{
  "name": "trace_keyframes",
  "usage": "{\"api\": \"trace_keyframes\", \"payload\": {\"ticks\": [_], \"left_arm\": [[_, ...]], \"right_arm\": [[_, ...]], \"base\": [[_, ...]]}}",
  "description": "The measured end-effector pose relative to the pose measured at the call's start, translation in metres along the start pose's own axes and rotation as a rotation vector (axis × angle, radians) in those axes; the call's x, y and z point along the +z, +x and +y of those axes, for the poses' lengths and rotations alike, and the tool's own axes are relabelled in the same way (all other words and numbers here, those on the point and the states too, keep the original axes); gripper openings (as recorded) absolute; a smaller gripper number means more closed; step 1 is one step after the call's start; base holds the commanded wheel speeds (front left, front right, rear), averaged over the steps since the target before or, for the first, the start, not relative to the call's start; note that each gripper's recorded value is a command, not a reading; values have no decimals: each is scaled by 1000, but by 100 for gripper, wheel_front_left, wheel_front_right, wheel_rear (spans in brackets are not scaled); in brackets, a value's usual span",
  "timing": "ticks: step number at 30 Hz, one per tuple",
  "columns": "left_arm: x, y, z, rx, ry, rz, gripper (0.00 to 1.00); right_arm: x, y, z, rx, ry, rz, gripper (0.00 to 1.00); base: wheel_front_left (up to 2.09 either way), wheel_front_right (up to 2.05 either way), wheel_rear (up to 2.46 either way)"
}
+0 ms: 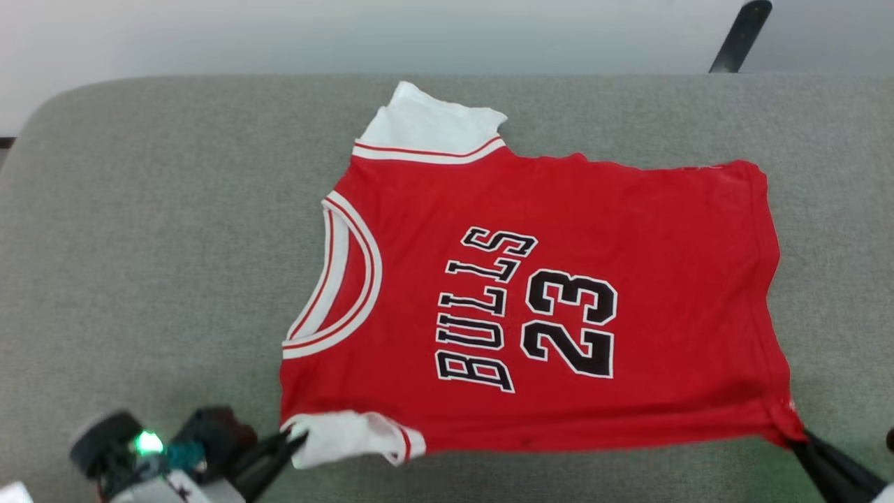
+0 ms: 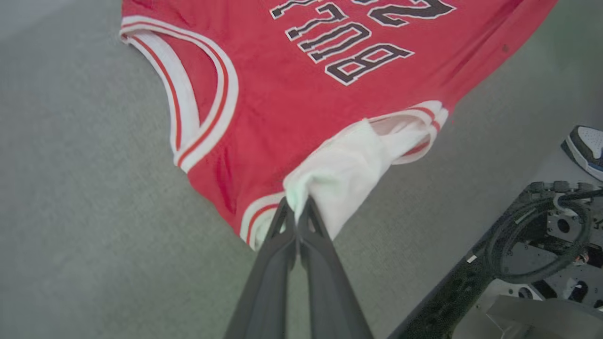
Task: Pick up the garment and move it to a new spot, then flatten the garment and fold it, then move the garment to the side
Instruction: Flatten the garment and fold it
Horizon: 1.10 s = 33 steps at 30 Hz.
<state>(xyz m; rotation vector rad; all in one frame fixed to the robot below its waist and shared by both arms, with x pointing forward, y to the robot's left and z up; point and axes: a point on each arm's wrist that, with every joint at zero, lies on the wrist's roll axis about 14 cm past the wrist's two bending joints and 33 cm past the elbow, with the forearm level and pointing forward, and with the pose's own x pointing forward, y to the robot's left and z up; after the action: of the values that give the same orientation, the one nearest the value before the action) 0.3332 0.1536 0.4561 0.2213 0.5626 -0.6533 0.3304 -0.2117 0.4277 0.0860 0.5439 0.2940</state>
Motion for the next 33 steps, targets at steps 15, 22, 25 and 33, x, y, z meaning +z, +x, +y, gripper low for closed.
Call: {"api": "trace_keyframes", "payload": {"ticks": [15,22,25,33], "left_arm": [[75,71,49,-126,367,80,0],[77,107,57,-142,357,145,0],[71,117,54,-164,337,182,0],[39,128,45,-211,243,311,0]], "right_arm": [[51,37,-23,-57,-26,60,0],[47,59,-28,-74,-9,137,0],[42,68,-27,-69,-1,178,0],[30,84,-23,-49,10,279,0]], "base": [[0,0,0],[0,0,0],[0,0,0],[0,0,0]]}}
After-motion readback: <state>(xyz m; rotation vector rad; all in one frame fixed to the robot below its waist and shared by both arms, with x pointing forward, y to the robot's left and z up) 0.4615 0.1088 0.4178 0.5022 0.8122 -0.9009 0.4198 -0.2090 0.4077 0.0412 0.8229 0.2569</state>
